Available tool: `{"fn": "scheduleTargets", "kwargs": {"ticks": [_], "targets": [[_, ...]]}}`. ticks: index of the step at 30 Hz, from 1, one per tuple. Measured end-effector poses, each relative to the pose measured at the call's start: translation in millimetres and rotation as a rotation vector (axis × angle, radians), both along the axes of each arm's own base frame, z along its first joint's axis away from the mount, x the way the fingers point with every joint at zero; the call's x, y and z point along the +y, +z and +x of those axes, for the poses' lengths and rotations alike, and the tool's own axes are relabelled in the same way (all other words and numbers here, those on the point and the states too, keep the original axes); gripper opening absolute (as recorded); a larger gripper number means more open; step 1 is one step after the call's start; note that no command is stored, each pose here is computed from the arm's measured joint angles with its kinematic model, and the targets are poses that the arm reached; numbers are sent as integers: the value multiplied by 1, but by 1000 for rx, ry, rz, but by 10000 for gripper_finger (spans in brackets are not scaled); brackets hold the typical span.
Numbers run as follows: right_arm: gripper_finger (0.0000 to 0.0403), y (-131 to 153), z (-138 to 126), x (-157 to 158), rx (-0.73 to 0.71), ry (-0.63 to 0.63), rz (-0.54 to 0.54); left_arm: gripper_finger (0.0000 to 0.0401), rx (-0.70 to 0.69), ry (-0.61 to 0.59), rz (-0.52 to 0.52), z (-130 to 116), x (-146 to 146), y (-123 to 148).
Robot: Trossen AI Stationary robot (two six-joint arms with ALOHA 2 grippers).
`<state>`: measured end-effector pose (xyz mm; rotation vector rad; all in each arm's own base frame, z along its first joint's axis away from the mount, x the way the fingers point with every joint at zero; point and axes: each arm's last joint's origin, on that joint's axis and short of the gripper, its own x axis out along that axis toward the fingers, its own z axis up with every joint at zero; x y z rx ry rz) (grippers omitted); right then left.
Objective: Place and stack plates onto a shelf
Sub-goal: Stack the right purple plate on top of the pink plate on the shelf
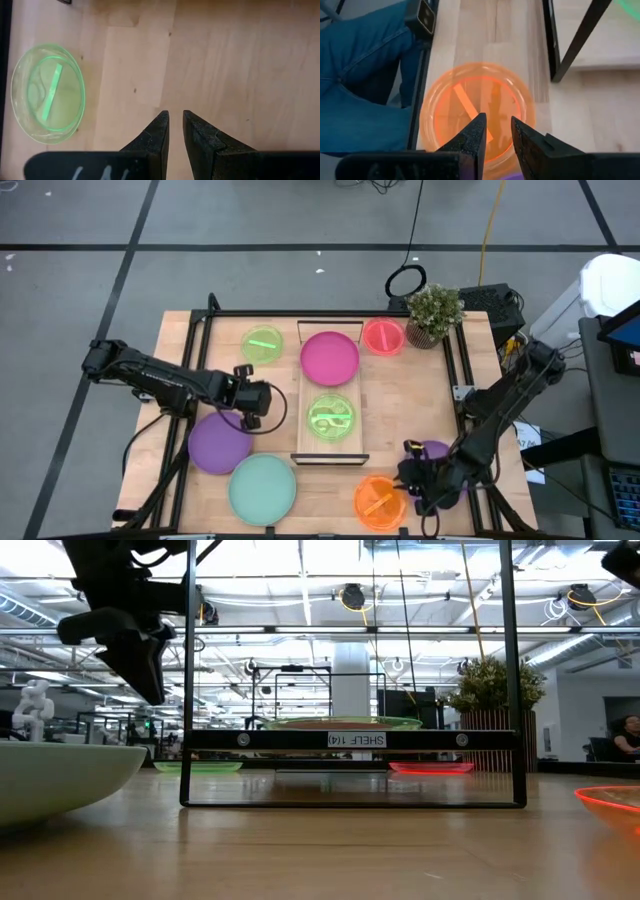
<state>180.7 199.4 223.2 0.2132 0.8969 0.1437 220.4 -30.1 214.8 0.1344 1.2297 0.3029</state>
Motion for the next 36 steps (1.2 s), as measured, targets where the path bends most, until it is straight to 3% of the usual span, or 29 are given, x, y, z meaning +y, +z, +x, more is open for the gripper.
{"fn": "scheduleTargets", "kwargs": {"ticks": [12,22,36], "targets": [[73,-7,-7,-7,121,-98,-21,62,-16,10,-14,-1,-8,0],[73,-16,-23,-21,373,-191,-70,62,-16,-11,-12,-2,-12,0],[73,-19,-30,-28,454,-236,-120,62,-18,-11,-13,-2,-12,0]]}}
